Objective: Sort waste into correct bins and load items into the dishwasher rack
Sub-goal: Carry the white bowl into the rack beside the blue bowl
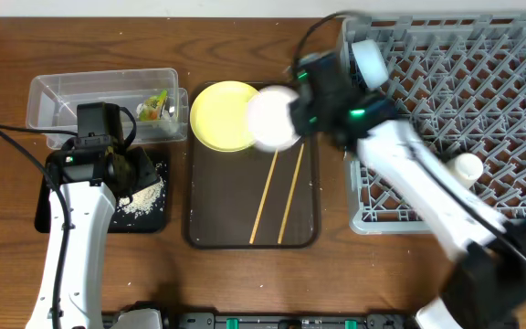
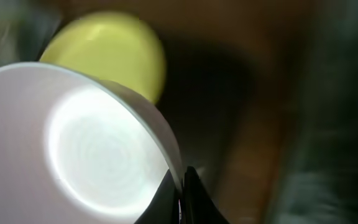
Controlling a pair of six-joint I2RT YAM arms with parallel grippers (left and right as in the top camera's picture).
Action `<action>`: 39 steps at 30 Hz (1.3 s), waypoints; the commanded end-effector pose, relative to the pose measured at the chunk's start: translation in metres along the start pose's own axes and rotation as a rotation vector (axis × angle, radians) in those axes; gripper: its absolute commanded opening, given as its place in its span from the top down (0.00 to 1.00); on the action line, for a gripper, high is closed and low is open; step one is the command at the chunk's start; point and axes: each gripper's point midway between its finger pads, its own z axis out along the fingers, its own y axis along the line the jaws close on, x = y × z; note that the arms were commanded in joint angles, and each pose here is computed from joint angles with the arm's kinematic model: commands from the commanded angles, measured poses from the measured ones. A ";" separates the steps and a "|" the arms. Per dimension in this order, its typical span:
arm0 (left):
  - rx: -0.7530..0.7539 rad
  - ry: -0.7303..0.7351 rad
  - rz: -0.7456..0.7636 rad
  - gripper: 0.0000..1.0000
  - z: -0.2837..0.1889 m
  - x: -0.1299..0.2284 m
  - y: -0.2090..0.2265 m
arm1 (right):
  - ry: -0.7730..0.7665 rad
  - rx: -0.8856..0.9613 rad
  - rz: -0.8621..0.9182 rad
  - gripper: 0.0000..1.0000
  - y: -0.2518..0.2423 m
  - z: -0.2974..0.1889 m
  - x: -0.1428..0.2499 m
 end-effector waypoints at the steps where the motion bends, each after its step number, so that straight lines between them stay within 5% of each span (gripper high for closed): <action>1: -0.011 -0.013 -0.019 0.43 -0.003 -0.003 0.002 | -0.161 0.272 0.009 0.99 -0.079 -0.051 -0.039; 12: -0.010 -0.017 -0.019 0.43 -0.003 -0.004 0.002 | -0.364 0.853 -0.116 0.99 -0.237 -0.125 -0.102; 17: -0.010 -0.017 -0.019 0.43 -0.003 -0.004 0.002 | -0.324 0.973 -0.299 0.99 -0.268 -0.124 -0.117; 22: -0.010 -0.017 -0.020 0.43 -0.003 -0.004 0.002 | -0.286 1.209 -0.285 0.99 -0.311 -0.129 -0.118; 39: -0.006 -0.015 -0.019 0.43 -0.003 -0.003 0.002 | -0.104 1.282 -0.301 0.99 -0.355 -0.034 -0.074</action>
